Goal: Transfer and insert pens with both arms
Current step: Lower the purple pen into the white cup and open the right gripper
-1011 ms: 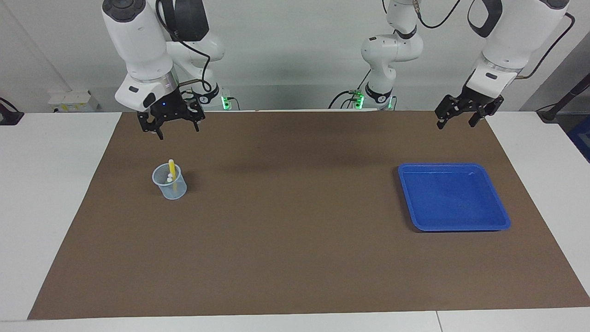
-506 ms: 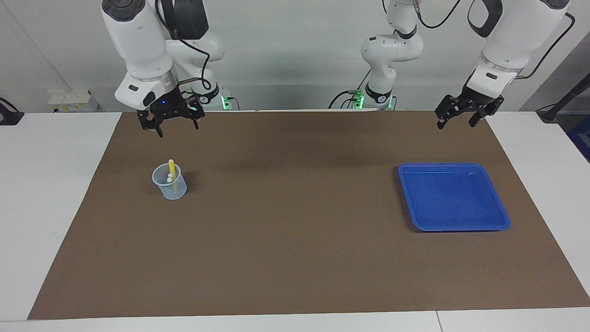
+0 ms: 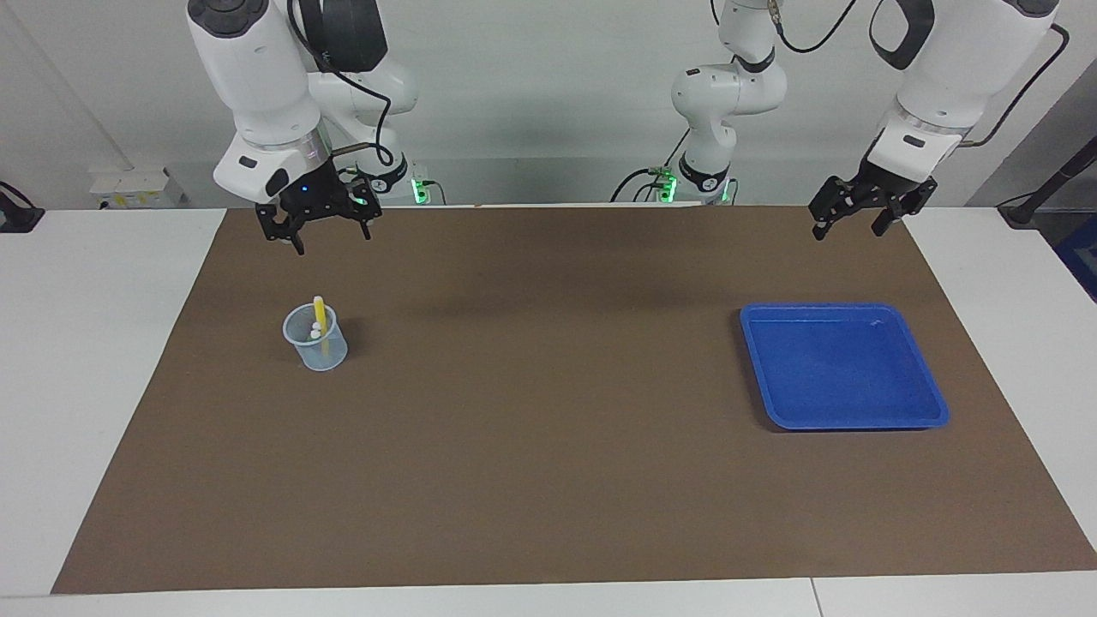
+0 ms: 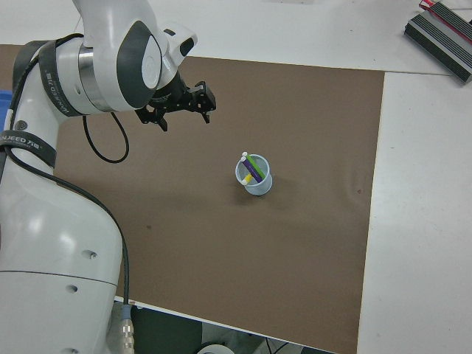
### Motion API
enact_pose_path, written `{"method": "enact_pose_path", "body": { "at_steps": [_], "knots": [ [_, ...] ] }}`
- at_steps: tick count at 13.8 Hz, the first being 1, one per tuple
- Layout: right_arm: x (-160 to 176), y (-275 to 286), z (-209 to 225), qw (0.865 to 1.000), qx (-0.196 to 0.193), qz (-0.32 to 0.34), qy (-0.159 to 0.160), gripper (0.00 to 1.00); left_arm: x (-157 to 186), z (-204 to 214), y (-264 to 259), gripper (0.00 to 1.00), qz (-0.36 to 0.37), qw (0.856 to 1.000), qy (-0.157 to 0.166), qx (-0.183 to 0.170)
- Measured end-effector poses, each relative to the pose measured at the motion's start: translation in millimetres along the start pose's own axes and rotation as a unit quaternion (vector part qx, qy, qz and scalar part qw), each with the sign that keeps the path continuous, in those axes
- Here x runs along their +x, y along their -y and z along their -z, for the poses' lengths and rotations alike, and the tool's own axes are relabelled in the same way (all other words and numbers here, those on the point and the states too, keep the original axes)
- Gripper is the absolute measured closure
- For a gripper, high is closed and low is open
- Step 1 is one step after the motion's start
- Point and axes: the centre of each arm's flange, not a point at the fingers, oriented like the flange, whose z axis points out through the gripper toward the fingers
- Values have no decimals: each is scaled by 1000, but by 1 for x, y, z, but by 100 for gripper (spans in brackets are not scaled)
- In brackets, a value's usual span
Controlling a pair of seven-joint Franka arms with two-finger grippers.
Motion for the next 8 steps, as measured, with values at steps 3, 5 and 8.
{"method": "enact_pose_path", "body": {
  "at_steps": [3,5,8],
  "knots": [
    [-2,-10,2,1000,1,-10,-2,0,0,0,0,0,0,1000,0,0],
    [-2,-16,7,1000,1,-16,-8,0,0,0,0,0,0,1000,0,0],
    [-3,-24,22,999,-1,-24,-23,0,0,0,0,0,0,1000,0,0]
  ]
}}
